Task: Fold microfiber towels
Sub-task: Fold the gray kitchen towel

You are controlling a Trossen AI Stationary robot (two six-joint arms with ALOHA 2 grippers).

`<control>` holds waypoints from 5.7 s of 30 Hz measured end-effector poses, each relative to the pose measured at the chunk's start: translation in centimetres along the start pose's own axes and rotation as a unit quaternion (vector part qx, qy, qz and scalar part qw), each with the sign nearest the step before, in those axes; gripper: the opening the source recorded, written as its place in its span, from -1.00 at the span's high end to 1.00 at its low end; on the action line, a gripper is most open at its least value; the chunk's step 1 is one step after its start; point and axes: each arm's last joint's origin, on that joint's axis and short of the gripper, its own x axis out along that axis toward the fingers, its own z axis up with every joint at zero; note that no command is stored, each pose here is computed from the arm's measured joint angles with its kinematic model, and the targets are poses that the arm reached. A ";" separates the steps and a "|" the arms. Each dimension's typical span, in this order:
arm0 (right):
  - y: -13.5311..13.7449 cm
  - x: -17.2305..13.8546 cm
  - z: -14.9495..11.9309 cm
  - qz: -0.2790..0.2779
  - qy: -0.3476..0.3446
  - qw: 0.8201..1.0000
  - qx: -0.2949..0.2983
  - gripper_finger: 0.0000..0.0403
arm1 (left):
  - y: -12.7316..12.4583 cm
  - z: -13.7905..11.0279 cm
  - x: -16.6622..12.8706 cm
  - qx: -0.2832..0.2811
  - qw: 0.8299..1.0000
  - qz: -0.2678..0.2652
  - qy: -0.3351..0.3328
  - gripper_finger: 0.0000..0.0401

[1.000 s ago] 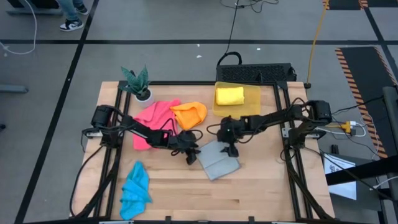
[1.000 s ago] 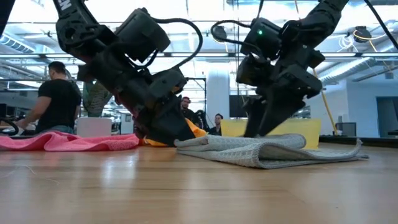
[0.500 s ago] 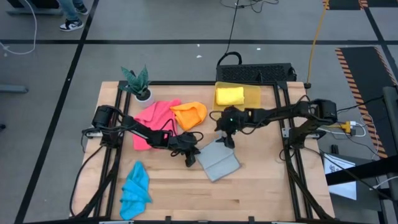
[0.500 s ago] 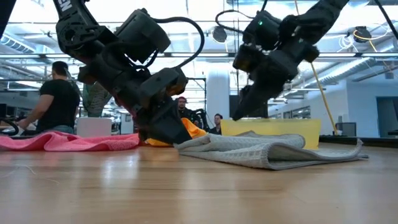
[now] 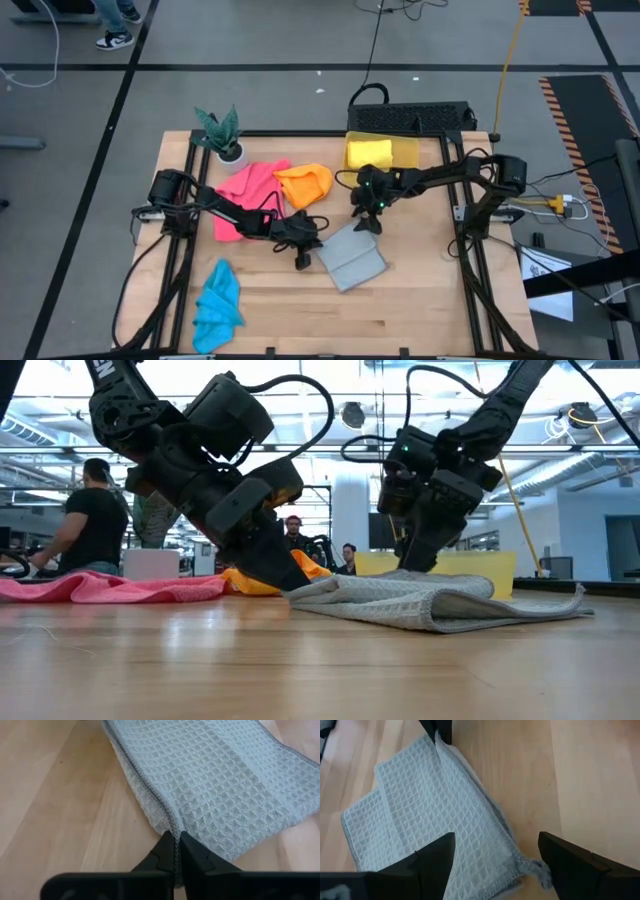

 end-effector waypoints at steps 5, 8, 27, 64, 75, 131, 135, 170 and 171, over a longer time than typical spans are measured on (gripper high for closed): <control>-0.1 0.1 -0.5 -0.014 0.020 0.999 0.021 -0.19 | 0.0 0.0 0.0 0.001 1.000 0.001 0.001 0.90; -0.3 0.2 -1.0 -0.025 0.024 0.999 0.024 -0.02 | 0.0 0.0 0.0 0.001 1.000 0.001 0.002 0.85; 2.6 -0.8 -0.5 -0.131 0.008 0.986 -0.101 0.97 | 2.0 1.0 -1.8 -0.021 0.999 -0.002 0.034 0.90; 19.5 -4.5 -5.0 -0.116 -0.267 0.888 -0.356 0.96 | -9.5 7.4 -12.3 0.154 0.964 -0.052 -0.209 0.95; 19.7 -5.5 -4.0 -0.091 -0.260 0.914 -0.298 0.96 | -9.4 7.6 -12.2 0.166 0.973 -0.046 -0.154 0.90; 13.3 -0.9 -7.6 -0.084 -0.232 0.966 -0.071 0.96 | -7.9 3.0 -5.6 -0.001 0.999 -0.018 -0.027 0.96; 12.8 -0.5 -7.4 -0.069 -0.228 0.969 -0.068 0.96 | -8.2 2.8 -5.7 -0.033 0.999 -0.022 -0.023 0.93; 15.4 1.1 -8.7 0.131 -0.152 0.976 -0.079 0.96 | -12.4 1.2 -4.3 -0.026 0.987 -0.154 -0.046 0.94; 15.7 1.1 -8.7 0.144 -0.156 0.974 -0.083 0.96 | -12.5 1.2 -4.3 -0.025 0.986 -0.157 -0.048 0.91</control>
